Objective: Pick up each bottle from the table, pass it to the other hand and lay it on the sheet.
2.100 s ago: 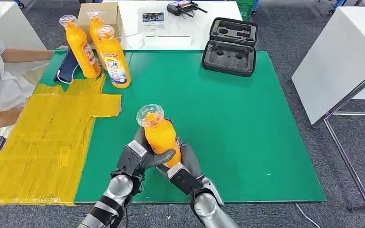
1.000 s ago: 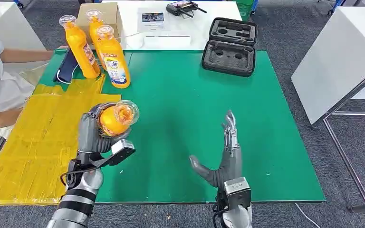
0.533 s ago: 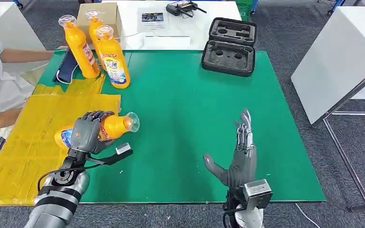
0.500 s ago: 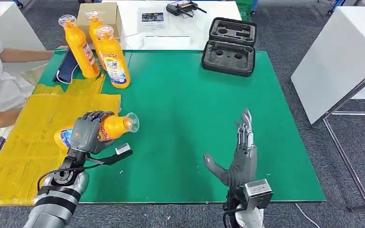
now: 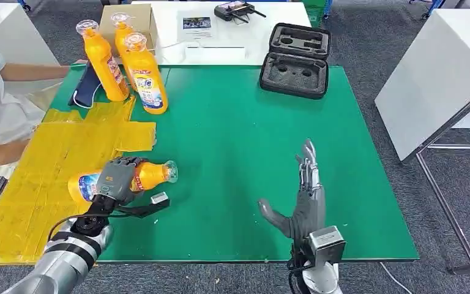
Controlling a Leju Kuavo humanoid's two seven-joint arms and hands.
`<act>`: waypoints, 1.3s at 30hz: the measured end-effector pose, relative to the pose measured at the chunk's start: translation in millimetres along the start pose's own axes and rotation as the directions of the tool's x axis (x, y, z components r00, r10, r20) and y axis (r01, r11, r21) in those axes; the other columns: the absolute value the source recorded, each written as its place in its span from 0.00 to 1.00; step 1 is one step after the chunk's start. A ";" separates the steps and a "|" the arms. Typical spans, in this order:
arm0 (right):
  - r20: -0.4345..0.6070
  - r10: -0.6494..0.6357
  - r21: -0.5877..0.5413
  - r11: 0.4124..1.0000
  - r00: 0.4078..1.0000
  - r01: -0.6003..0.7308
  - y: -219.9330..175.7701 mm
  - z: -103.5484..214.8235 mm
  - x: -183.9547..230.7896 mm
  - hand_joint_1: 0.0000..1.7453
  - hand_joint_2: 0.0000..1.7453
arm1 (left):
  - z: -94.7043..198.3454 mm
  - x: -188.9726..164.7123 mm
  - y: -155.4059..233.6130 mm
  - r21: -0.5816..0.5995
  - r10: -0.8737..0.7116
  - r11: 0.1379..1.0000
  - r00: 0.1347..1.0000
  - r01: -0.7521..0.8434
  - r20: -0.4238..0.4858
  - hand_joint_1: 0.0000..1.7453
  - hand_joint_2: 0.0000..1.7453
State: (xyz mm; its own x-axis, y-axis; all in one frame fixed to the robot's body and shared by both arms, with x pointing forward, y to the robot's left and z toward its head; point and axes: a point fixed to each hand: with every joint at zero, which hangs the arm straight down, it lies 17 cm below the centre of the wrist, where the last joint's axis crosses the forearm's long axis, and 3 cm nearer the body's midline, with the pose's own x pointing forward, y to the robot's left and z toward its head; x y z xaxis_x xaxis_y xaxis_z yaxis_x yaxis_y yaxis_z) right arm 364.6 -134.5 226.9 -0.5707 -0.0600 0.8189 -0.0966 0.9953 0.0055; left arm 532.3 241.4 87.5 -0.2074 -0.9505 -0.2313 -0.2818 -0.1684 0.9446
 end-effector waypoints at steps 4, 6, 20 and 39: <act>-0.033 -0.006 0.054 0.998 0.999 0.007 17.3 3.3 -14.1 0.00 1.00 | 3.4 0.9 -7.4 -0.020 -0.018 1.000 1.000 0.018 -0.024 0.00 1.00; -0.055 -0.004 0.080 0.997 0.998 0.008 26.6 6.4 -21.9 0.00 1.00 | 6.7 -1.6 -11.4 -0.032 -0.031 0.999 0.997 0.029 -0.067 0.00 1.00; -0.125 0.012 0.141 0.990 0.992 0.005 47.0 15.8 -46.1 0.00 1.00 | 19.6 -21.4 -48.0 -0.166 -0.060 0.985 0.989 0.038 -0.133 0.00 0.00; -0.189 0.015 0.141 0.990 0.982 0.012 47.4 22.0 -60.1 0.00 1.00 | 22.7 -30.4 -11.1 0.003 0.132 0.991 0.963 -0.135 -0.236 0.00 0.00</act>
State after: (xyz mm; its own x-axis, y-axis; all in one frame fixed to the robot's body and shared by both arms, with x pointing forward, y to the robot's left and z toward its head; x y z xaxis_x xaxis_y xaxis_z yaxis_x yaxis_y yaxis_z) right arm 376.4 -85.4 165.3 -0.4073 -0.0294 0.9128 -0.2177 0.9738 -0.0658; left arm 520.5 278.1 78.8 -0.0154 -0.9990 -0.0431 -0.2539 -0.0378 0.9665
